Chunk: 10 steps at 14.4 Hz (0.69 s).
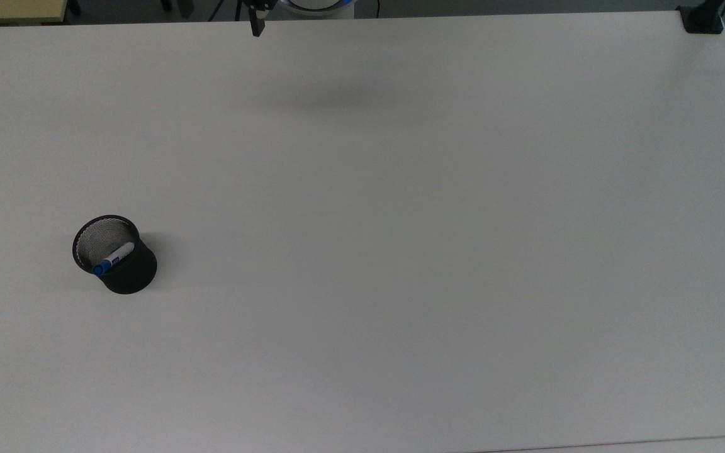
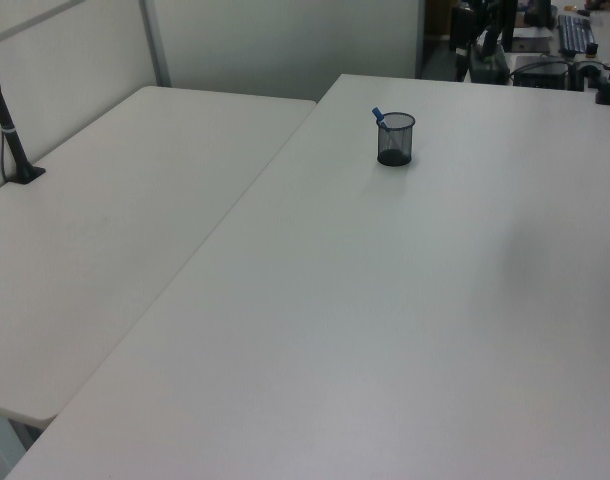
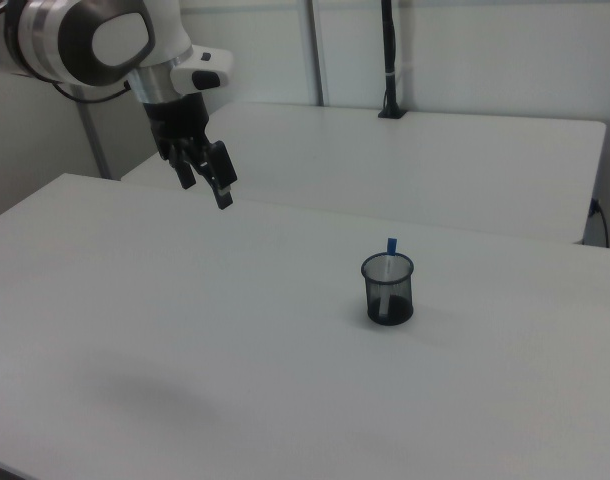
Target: Insert the marker
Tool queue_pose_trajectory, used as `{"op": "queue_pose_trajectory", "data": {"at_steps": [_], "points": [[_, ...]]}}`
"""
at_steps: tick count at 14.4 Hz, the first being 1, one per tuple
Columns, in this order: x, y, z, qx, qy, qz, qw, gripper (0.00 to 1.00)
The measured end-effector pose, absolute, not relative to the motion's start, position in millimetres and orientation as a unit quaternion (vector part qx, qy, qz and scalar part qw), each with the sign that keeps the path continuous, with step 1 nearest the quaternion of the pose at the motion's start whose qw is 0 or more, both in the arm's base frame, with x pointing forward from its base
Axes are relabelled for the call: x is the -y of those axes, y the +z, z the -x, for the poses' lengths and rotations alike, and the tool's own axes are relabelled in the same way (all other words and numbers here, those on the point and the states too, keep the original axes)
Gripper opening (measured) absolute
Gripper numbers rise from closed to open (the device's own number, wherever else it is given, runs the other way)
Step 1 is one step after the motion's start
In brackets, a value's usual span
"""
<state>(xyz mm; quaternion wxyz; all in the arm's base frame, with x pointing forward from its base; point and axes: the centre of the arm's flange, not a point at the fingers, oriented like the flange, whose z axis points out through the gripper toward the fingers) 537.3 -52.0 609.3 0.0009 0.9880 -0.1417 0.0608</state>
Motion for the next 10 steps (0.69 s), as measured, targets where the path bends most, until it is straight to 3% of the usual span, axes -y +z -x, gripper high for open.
{"op": "queue_pose_trajectory", "data": {"at_steps": [5,10], "points": [[56,602,-555,0.073,0.075,-0.994,0.021,1.00],[62,606,-561,0.067,0.080,-0.994,0.022,1.00]]}}
